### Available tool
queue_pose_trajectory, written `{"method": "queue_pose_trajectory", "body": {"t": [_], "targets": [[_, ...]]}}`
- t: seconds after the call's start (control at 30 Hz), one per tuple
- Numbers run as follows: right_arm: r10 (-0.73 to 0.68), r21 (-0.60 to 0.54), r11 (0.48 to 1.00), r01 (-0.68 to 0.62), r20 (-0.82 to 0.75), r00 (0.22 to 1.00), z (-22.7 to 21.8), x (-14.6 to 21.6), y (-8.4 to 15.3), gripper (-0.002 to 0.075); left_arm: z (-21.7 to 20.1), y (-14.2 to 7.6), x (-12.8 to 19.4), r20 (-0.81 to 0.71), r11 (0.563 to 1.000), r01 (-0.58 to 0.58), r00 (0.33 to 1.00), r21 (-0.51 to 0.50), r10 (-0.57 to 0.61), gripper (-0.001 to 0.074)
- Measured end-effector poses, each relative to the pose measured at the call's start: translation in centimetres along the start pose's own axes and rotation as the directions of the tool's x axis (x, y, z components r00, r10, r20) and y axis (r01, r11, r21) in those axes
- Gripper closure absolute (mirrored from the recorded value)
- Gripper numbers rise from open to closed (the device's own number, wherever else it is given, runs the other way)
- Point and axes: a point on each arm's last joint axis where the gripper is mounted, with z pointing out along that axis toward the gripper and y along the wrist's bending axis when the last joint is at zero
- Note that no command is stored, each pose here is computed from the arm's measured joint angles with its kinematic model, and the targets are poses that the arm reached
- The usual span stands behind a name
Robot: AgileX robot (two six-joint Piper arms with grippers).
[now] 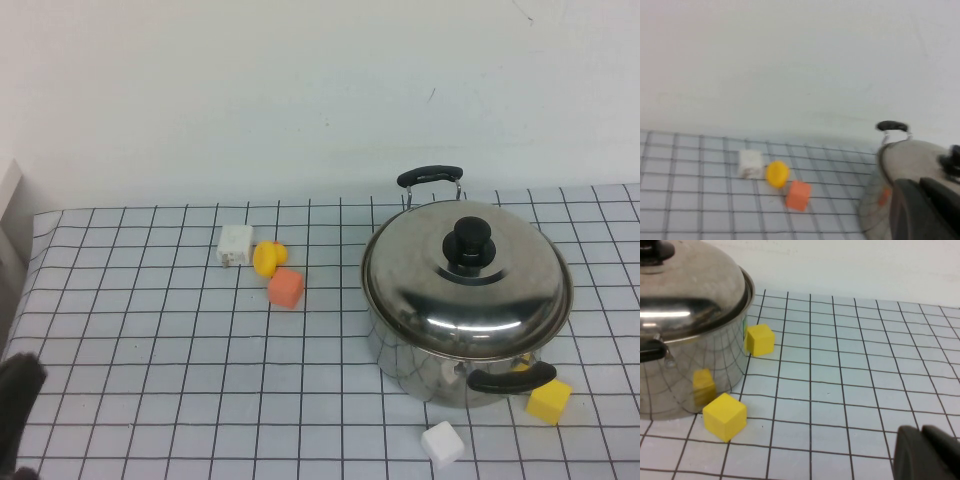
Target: Cover the pot
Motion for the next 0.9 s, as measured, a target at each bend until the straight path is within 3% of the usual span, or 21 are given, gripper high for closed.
{"method": "queue_pose_trajectory", "body": {"t": [0.3, 0.53, 0.77, 0.9], "targets": [[0.000, 0.000, 1.000, 0.000, 0.000, 1.000, 0.0, 0.0, 0.0, 0.0714, -1.7, 2.2, 4.5, -0.030, 0.996, 0.048, 0.998, -0.069, -0.050, 0.0736], [0.000, 0.000, 1.000, 0.000, 0.000, 1.000, 0.0, 0.0, 0.0, 0.0714, -2.6, 3.1, 6.5, 0.073, 0.996, 0.056, 0.996, -0.076, -0.050, 0.0736], [0.000, 0.000, 1.000, 0.000, 0.000, 1.000, 0.0, 0.0, 0.0, 0.0714, -3.0, 4.1, 8.4, -0.085, 0.972, 0.088, 0.990, -0.216, -0.109, 0.0736], [0.000, 0.000, 1.000, 0.000, 0.000, 1.000, 0.0, 0.0, 0.0, 0.0714, -3.1, 4.1, 8.4, -0.108, 0.976, 0.015, 0.993, -0.215, -0.039, 0.0736]]}}
